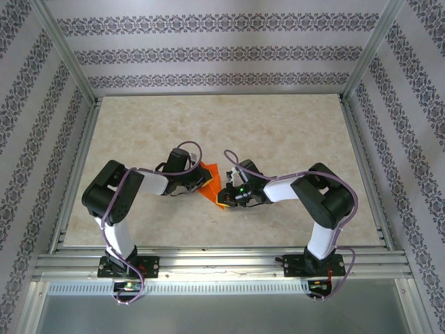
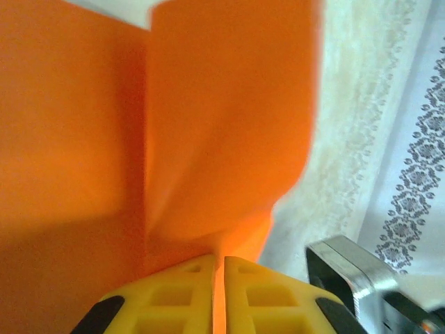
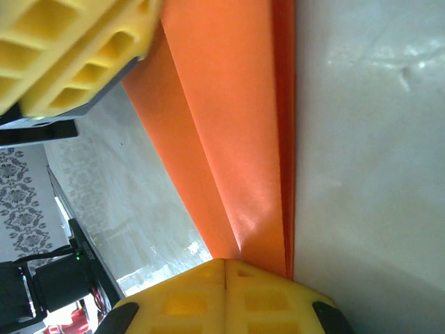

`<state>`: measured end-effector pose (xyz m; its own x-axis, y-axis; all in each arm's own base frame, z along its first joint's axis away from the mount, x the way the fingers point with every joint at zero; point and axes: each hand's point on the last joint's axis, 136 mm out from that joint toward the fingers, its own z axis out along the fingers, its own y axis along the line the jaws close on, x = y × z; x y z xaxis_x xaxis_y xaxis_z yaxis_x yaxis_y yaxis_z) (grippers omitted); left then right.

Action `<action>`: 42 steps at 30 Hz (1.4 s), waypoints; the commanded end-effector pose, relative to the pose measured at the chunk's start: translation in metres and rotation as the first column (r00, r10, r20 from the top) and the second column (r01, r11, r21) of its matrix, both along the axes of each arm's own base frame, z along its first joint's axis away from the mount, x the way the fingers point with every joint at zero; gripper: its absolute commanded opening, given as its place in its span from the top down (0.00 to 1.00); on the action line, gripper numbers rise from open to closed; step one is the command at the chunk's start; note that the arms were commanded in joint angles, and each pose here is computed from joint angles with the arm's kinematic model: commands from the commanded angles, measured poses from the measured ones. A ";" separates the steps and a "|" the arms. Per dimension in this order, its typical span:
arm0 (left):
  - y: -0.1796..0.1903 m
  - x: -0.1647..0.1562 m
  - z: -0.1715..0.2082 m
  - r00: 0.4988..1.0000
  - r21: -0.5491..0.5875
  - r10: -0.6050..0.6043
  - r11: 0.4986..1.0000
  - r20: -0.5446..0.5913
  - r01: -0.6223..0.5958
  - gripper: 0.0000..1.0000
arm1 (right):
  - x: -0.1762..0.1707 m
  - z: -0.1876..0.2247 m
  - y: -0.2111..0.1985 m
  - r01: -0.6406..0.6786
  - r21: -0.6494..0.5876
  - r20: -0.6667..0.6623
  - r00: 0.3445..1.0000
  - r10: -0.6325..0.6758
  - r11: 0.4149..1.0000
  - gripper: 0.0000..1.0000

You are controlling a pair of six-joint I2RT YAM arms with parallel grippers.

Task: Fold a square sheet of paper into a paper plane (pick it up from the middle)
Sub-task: Fourth fold the wing at the center of the table.

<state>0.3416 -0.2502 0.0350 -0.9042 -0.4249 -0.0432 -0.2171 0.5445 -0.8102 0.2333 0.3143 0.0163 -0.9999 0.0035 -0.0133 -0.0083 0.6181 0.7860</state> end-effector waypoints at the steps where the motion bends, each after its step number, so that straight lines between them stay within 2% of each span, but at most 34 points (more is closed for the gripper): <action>1: 0.001 -0.020 0.005 0.999 0.016 -0.054 0.998 -0.004 0.054 0.87 | -0.018 -0.028 -0.017 0.008 -0.110 -0.078 0.997 -0.017 0.994 1.00; 8: -0.012 -0.043 0.003 0.990 0.023 -0.138 0.990 -0.019 0.138 0.91 | -0.018 -0.029 -0.017 0.007 -0.109 -0.083 0.996 -0.016 0.994 1.00; 15: -0.028 -0.039 0.000 0.985 0.020 -0.168 0.985 -0.021 0.169 0.91 | -0.020 -0.030 -0.016 -0.001 -0.107 -0.092 0.996 -0.009 0.994 1.00; 20: -0.026 -0.032 -0.014 0.988 0.055 -0.145 0.987 -0.050 0.148 0.91 | -0.022 -0.033 -0.017 -0.007 -0.108 -0.101 0.995 -0.004 0.994 1.00; 27: 0.004 -0.026 -0.039 0.991 0.153 -0.029 0.987 -0.127 0.049 0.96 | -0.026 -0.039 -0.021 -0.020 -0.142 -0.109 0.994 0.005 0.990 1.00; 42: 0.037 0.004 -0.041 0.992 0.109 0.038 0.994 -0.116 -0.026 0.96 | -0.036 -0.046 -0.028 -0.042 -0.173 -0.129 0.991 0.019 0.984 1.00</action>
<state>0.3321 -0.2443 0.0192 -0.9267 -0.3741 0.0357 -0.2609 0.5721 -0.7776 0.2326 0.3139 0.0154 -0.9995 -0.0158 -0.0256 -0.0299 0.6241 0.7807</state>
